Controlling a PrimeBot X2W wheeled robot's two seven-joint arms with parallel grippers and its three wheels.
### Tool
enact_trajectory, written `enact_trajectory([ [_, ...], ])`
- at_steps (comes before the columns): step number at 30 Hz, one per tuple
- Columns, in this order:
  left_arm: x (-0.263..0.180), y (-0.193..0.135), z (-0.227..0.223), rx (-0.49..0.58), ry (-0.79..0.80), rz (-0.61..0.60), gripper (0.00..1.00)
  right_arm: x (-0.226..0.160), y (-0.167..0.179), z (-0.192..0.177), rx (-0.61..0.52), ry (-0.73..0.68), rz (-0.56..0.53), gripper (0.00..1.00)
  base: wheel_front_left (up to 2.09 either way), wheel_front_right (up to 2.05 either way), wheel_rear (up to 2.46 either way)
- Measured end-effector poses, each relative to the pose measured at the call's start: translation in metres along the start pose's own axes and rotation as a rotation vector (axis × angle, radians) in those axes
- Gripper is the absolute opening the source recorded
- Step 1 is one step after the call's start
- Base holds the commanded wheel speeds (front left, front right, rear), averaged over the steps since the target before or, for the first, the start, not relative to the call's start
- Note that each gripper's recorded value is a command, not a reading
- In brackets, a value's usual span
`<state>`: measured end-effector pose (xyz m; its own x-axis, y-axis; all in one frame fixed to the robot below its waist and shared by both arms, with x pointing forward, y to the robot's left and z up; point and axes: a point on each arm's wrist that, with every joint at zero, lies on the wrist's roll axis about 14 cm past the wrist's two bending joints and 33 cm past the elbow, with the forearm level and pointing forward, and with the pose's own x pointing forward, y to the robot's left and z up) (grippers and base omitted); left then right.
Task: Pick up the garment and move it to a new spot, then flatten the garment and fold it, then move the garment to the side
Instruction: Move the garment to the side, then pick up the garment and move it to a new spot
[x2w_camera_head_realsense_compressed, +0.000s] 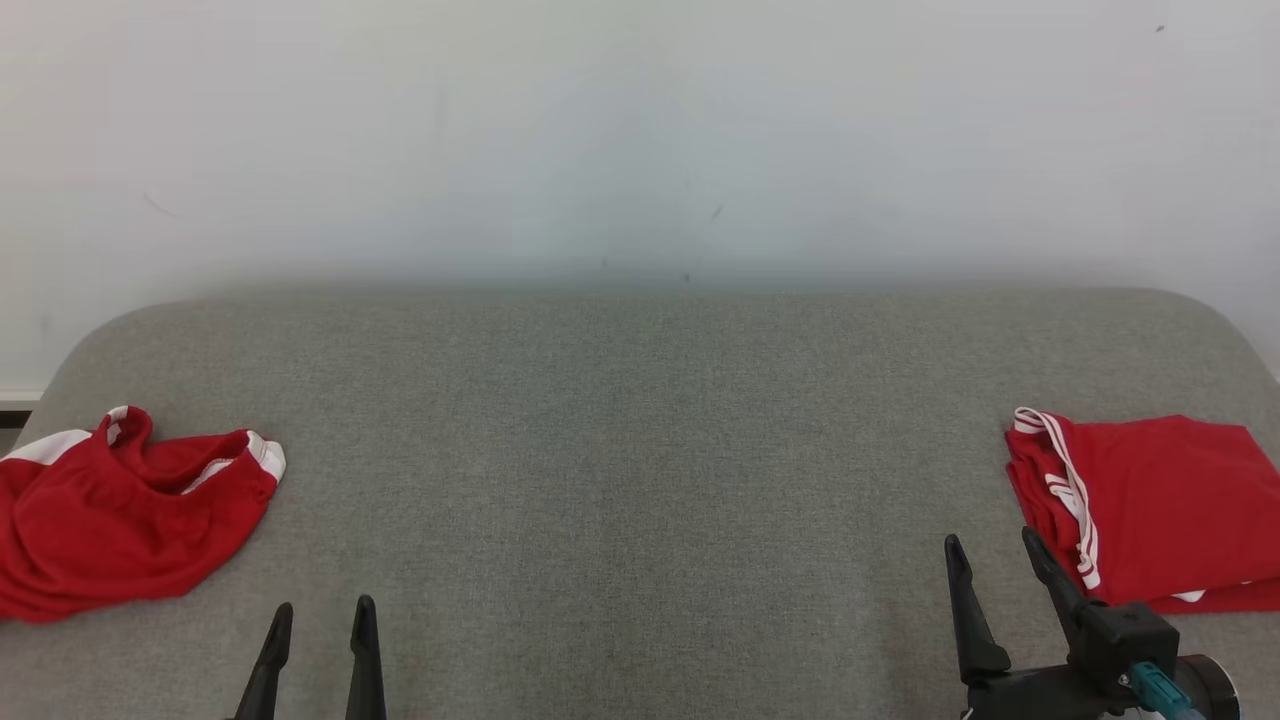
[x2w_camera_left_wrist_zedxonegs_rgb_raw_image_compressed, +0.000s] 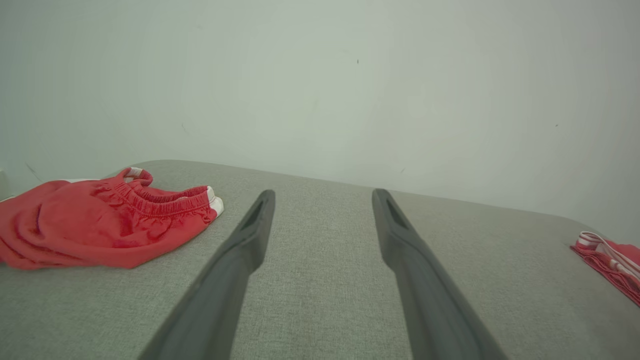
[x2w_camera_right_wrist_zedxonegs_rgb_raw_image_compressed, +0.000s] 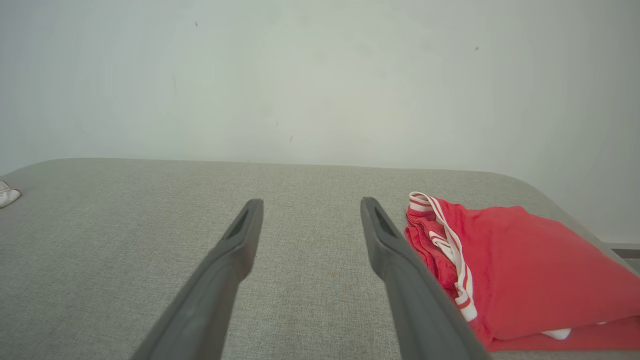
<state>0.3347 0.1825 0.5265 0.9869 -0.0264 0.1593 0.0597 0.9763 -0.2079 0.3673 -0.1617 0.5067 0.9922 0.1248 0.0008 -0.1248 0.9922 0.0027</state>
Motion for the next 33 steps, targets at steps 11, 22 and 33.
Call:
enact_trajectory([
  [11, -0.002, 0.0, -0.016, -0.006, 0.049, 0.002, 1.0, 0.0, 0.0, -0.006, 0.007, 0.024, -0.001, 1.0, 0.0, 0.0, 0.0],
  [22, -0.008, 0.006, -0.016, -0.007, 0.051, 0.021, 1.0, 0.005, 0.011, -0.012, 0.006, 0.047, 0.034, 1.0, 0.0, 0.0, 0.0],
  [33, -0.045, 0.049, -0.002, 0.035, 0.021, 0.17, 1.0, 0.023, 0.068, -0.015, 0.012, 0.053, 0.206, 1.0, 0.0, 0.0, 0.0],
])
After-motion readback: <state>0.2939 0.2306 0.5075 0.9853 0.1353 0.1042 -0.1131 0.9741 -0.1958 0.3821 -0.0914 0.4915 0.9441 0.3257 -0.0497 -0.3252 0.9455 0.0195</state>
